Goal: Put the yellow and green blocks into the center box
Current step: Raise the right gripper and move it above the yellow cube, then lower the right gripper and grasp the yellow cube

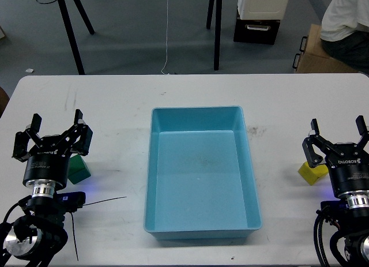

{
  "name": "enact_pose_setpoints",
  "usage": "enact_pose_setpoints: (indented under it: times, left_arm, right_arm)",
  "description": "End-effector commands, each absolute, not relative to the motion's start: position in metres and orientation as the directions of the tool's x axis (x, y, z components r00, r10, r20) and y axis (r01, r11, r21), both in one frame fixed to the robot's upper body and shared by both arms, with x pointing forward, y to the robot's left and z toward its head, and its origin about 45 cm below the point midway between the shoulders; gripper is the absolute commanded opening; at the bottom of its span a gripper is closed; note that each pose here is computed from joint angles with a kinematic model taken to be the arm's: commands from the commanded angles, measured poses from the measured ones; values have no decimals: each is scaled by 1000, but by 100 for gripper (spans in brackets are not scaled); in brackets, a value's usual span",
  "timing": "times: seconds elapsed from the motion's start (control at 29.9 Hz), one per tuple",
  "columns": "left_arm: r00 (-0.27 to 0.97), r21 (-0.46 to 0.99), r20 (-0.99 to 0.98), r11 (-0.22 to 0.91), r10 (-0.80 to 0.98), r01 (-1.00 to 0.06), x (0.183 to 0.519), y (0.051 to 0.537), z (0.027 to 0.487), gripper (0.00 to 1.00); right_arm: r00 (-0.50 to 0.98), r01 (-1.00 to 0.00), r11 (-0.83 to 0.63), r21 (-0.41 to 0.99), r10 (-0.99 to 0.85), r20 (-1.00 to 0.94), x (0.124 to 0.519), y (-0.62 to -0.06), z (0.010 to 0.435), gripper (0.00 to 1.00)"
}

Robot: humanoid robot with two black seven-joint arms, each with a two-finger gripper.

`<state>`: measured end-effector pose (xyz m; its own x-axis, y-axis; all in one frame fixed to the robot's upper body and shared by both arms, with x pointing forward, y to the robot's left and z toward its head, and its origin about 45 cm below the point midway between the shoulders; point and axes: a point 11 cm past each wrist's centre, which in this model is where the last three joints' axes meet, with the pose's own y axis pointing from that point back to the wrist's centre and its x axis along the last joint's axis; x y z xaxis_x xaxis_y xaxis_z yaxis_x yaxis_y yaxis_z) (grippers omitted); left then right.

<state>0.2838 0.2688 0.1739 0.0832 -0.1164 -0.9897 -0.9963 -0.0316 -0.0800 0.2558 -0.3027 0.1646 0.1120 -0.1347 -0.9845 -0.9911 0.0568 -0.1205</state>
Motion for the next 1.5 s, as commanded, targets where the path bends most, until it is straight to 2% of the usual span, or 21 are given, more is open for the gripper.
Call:
enact_pose_setpoints:
  times: [0.0,0.1,0.23,0.37,0.47,0.6,0.73,0.84,0.9,1.0,1.07,1.17,1.24,1.34,1.47]
  left_arm:
    - [88,-83,-989,-44,-119,-996,283,270,173,100]
    - [123,-111,-985,-98,-124,-989,283,276,177,100]
    - [136,-124,-983,-104,-124,-987,283,277,179,100]
    - [137,-124,-983,-103,-123,-987,283,277,179,100]
    - [132,-120,-984,-104,-122,-987,283,277,179,100]
    - [132,-120,-984,-105,-120,-987,283,278,179,100]
    - [131,-118,-984,-112,-120,-987,283,279,178,100]
    - [130,-117,-984,-116,-118,-986,283,280,178,100]
    - [129,-115,-985,-119,-118,-986,283,281,178,100]
    - [131,-117,-984,-119,-116,-986,284,281,179,100]
    - [131,-117,-985,-121,-115,-986,284,282,179,100]
    - [131,-117,-985,-121,-115,-986,284,282,179,100]
    - [128,-114,-985,-121,-115,-986,284,282,178,100]
    - [126,-112,-985,-123,-115,-986,283,282,177,100]
    - [126,-112,-985,-122,-114,-986,284,282,177,100]
  right_arm:
    - [111,-991,53,-120,-137,-984,256,-302,164,98]
    - [110,-991,55,-119,-142,-984,255,-303,163,98]
    - [118,-991,45,-129,-192,-974,260,-304,166,98]
    - [184,-983,-62,-176,-467,-865,278,-317,189,99]
    - [253,-966,-110,-235,-607,-753,298,-323,216,98]
    - [365,-925,-277,-259,-839,-405,327,-324,260,99]
    - [449,-885,-449,-121,-893,33,355,-304,274,96]
    - [485,-856,-516,-34,-823,294,371,-294,283,96]
    - [533,-806,-591,27,-705,468,372,-288,285,96]
    - [551,-690,-717,98,-432,714,368,-284,295,96]
    - [542,-614,-754,235,-185,820,364,-292,289,98]
    - [532,-575,-679,455,112,839,363,-314,275,98]
    - [528,-552,-633,543,239,815,361,-324,272,98]
    - [543,-529,-567,631,345,765,356,-341,273,98]
    - [645,-471,-455,756,407,647,344,-369,270,99]
